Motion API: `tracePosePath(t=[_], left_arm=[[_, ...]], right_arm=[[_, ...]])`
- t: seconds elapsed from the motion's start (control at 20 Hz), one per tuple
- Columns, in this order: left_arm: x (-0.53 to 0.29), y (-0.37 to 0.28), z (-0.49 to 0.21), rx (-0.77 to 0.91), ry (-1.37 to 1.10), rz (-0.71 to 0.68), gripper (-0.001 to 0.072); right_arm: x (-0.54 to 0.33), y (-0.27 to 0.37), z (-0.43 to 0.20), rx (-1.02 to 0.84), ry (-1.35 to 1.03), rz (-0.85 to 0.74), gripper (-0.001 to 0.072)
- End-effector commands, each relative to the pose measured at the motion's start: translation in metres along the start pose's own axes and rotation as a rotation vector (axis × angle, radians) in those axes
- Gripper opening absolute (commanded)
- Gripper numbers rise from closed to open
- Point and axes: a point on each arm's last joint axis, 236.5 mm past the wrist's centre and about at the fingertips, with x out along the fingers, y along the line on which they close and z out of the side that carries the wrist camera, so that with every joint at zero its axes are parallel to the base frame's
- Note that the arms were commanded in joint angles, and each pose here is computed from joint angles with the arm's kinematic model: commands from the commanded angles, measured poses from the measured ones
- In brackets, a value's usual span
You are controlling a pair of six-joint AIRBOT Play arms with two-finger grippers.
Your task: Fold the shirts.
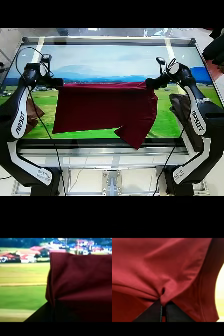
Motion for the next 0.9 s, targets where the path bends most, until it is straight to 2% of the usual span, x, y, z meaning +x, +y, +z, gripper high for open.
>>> tracePosePath(t=[0.0,0.5,0.55,0.65,0.7,0.85], left_arm=[[0.007,-0.023,-0.032,0.047,0.109,-0.022,0.0011],[0.026,-0.045,-0.066,0.087,0.221,-0.037,0.0012],[0.025,-0.045,-0.065,0.087,0.218,-0.037,0.0069],[0.012,-0.041,-0.055,0.083,0.179,-0.032,0.0508],[-0.005,-0.035,-0.045,0.077,0.136,-0.024,0.0538],[-0.098,0.012,-0.008,0.051,-0.072,0.075,0.0538]], right_arm=[[0.019,-0.007,-0.023,0.016,0.062,-0.018,0.0012],[0.05,-0.015,-0.046,0.06,0.142,-0.019,0.0017],[0.048,-0.011,-0.051,0.064,0.169,-0.003,0.0092],[0.026,0.002,-0.058,0.046,0.231,0.03,0.0484],[0.004,0.008,-0.06,0.01,0.265,0.036,0.0488],[-0.106,-0.001,-0.059,-0.095,0.284,-0.065,0.0475]])
